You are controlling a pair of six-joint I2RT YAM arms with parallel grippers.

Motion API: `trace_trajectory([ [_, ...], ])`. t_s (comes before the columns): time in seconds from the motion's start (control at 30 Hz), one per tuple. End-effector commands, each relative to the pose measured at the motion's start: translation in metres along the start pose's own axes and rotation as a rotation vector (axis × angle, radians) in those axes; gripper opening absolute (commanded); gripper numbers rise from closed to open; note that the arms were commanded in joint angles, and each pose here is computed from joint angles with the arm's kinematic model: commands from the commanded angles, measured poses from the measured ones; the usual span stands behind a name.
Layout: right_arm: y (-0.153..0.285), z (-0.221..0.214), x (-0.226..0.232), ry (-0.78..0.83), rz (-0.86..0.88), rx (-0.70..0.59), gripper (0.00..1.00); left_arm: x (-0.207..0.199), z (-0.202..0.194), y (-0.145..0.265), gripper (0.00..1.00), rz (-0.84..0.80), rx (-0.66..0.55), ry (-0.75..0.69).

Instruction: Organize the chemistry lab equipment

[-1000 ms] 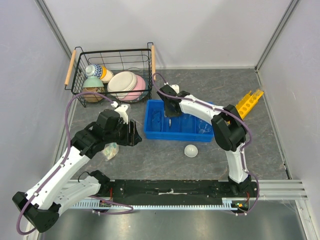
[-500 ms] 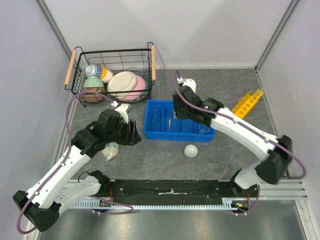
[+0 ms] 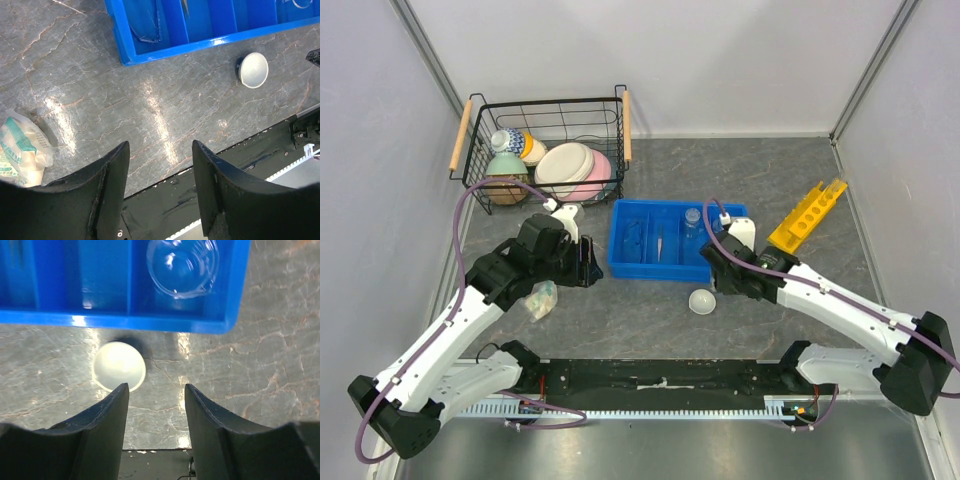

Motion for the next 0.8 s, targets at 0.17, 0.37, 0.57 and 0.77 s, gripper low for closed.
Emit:
trace_trajectory([
  [0.17,-0.027,-0.035,0.001,-0.149,0.030,0.032,0.56,-0.008,0.010,0.003,0.60,-0.033,-0.037,-0.002],
  [0.37,-0.044,-0.043,0.016,-0.180,0.078,0.044,0.55,-0.007,0.008,0.002,0.60,-0.032,-0.031,-0.008],
  [0.57,-0.058,-0.056,0.021,-0.185,0.086,0.084,0.55,-0.006,0.007,0.001,0.60,-0.025,-0.027,-0.012],
  [0.77,-0.065,-0.069,0.017,-0.192,0.080,0.105,0.53,-0.006,0.009,0.000,0.60,-0.023,-0.028,-0.018],
])
Point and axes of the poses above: each gripper's point midway between its finger pads, its own y axis back along the fingers, its own x axis along the line the jaws close on, z = x × y, the point moved 1 cm from there along y, back along the fingers, and after that the axes turned 1 degree about -y, right-handed, at the moved point
